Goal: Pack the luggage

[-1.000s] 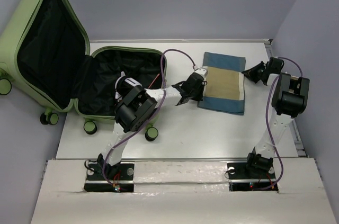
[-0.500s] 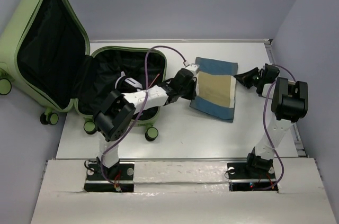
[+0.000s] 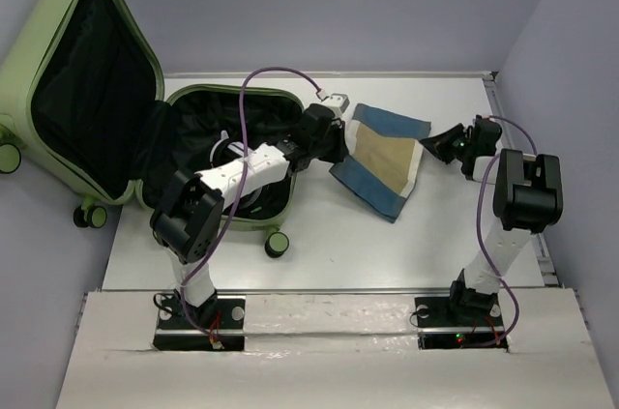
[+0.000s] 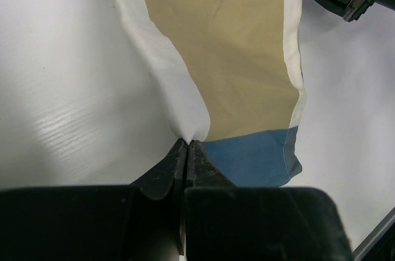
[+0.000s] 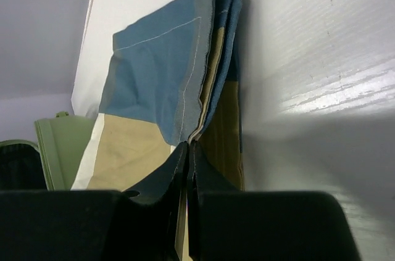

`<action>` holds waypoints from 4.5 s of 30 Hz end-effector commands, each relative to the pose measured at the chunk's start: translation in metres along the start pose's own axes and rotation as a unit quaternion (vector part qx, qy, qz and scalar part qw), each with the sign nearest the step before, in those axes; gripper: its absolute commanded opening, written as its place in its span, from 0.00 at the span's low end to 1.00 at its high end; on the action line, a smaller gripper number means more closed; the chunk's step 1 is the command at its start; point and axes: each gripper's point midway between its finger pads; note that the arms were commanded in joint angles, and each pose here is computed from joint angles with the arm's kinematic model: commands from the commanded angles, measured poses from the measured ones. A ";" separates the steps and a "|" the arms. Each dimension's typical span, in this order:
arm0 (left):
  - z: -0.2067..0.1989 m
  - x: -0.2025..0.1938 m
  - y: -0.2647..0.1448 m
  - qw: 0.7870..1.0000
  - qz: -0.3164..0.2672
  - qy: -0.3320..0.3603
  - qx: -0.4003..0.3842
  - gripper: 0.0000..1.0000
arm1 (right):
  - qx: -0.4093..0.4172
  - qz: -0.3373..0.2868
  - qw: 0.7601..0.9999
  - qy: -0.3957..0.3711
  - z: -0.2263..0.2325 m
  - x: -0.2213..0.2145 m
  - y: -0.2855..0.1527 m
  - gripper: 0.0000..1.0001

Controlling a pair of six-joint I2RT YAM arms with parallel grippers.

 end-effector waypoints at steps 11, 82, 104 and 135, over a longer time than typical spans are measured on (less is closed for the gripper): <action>0.018 0.137 -0.090 0.991 -0.132 -0.023 -0.027 0.06 | 0.124 0.030 0.989 -0.070 0.127 -0.042 -0.003 0.07; 0.298 -0.079 -0.523 0.545 -0.136 -0.252 0.788 0.99 | 0.136 0.266 0.906 -0.299 0.125 -0.242 -0.027 0.85; 0.293 -0.019 -0.480 0.645 -0.187 -0.160 0.724 0.06 | 0.128 0.268 0.918 -0.264 0.110 -0.242 -0.011 0.85; 0.039 -0.022 -0.252 0.935 -0.164 0.045 0.312 0.19 | 0.148 0.324 0.915 -0.191 0.132 -0.336 0.043 0.56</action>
Point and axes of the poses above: each gripper's point midway between its finger pads, its own y axis out along the fingers, its own z axis along the line the jaws close on, x = y × z, and after that the axes turned 11 degrees about y, right-handed
